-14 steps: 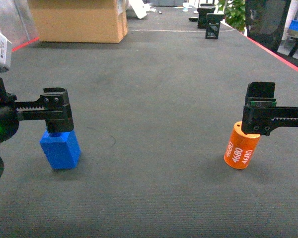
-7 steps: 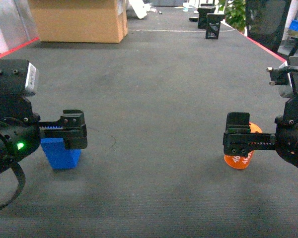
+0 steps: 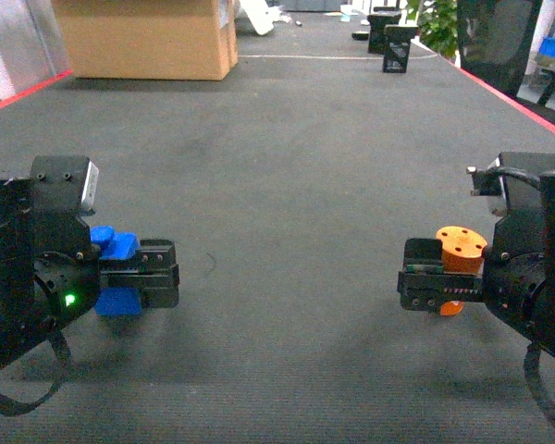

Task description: Sort blue parts and orange caps into right shelf containers

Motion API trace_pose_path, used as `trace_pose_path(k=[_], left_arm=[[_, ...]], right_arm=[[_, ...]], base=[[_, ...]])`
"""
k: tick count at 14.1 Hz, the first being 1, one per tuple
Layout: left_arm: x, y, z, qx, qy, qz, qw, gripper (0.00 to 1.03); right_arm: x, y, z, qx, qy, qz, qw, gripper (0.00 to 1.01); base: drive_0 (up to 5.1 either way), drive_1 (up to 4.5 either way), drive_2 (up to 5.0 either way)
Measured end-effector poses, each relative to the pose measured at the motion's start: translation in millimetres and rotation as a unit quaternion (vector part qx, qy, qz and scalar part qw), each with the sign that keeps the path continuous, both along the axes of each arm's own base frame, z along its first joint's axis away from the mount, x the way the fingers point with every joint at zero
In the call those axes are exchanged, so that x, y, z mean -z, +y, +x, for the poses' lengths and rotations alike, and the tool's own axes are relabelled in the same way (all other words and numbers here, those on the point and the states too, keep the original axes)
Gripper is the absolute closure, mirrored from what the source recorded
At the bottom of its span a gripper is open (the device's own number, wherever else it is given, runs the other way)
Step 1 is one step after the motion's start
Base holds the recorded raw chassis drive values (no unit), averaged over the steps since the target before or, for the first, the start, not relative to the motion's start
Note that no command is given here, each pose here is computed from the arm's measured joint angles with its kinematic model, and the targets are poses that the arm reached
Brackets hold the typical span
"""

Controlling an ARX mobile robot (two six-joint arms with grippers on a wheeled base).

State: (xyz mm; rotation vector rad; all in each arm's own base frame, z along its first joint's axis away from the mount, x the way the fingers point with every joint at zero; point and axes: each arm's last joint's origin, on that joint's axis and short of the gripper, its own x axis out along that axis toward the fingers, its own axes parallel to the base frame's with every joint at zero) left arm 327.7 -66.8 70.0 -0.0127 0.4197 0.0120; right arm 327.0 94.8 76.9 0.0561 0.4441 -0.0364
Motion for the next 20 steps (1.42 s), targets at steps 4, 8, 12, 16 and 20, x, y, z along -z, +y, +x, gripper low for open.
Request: trace_pose_path(k=[4,8,12,16,20], left_arm=[[9,1.4,2,-0.008,0.017,-0.008,0.9998,0.05],[9,1.8,2,-0.009,0.021,-0.008,0.9997,0.39],[7,2.6,-1,-0.013,0.011,-0.018,0.9997,0.61],[-42,11.3,-30,-0.023,-0.079,-0.034,0.9960,0.61],[-94,27.4,-103,-0.049,-0.141,-0.034,0.9882,0.61]], right_arm=[[12.8,6.3,7,0.014,0.001,-0.008,0.9999,0.06],[11.4,8.7,8,0.011,-0.007,-0.015,0.9998,0.48],[10.3,6.0,1,0.009,-0.014,-0.013,0.9998,0.57],[-39.2,-12.2,-44,0.001,-0.075,0.013,0.9971,0.57],[-89.2,-44.7,-127,0.018,-0.113,0.011,0.9933,0.57]], base=[[0.0,0.00,0.0],[0.0,0.00,0.0],[0.0,0.00,0.0],[0.0,0.00,0.0],[0.0,0.00,0.0]])
